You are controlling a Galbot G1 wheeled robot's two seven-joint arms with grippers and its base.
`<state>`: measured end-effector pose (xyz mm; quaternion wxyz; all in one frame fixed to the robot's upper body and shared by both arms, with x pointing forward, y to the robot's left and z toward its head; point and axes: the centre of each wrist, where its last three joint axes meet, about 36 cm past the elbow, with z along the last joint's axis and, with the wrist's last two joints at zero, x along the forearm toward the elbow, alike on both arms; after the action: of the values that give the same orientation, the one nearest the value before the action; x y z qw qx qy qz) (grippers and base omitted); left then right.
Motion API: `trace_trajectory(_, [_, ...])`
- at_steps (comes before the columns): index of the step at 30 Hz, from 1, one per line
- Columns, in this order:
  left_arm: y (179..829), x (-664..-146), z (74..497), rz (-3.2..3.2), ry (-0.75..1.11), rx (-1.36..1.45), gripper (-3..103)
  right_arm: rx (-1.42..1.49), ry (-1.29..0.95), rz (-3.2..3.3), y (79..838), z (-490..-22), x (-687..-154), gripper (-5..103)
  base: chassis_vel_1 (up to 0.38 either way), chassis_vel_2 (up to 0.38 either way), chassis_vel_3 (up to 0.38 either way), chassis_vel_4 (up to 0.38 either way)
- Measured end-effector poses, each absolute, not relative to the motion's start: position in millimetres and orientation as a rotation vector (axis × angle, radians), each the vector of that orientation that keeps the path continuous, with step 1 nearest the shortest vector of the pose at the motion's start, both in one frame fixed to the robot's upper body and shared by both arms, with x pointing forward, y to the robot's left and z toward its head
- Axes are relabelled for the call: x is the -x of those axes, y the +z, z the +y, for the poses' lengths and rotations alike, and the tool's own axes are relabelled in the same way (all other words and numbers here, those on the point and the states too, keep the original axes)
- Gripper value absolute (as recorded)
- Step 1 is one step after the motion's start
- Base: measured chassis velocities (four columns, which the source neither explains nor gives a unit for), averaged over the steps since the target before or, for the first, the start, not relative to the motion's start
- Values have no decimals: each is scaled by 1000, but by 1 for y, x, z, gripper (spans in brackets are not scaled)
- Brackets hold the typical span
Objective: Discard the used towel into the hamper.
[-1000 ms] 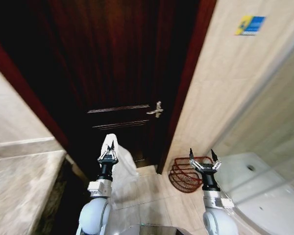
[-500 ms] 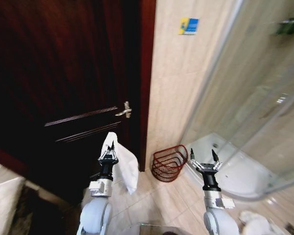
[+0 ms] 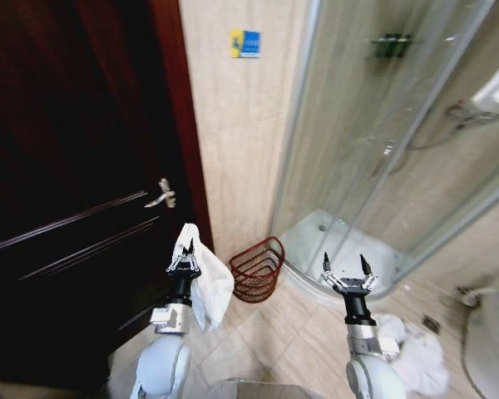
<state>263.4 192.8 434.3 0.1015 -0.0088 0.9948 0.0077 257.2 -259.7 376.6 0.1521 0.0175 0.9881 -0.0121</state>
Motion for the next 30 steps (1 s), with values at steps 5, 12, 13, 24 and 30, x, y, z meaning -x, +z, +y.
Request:
trace_trajectory(5, [433,-265,193,2934,24,23,2,-57,-25,2832,377,-259,-258,100,0,0,0,0])
trace_trajectory(12, [432,-266,192,2938,22,24,2,-77,-8,2828,376,-259,-258,100,0,0,0,0])
trace_trajectory(13, [432,-266,192,2940,22,24,2,-78,-6,2828,376,-259,-258,100,0,0,0,0])
trace_trajectory(24, [433,-267,193,2944,22,33,2,-77,1,2827,376,-259,-259,100,-10,-9,8,5])
trace_trajectory(30, [432,-267,192,2946,20,32,2,-75,-5,2831,376,-260,-259,100,-73,-86,73,75])
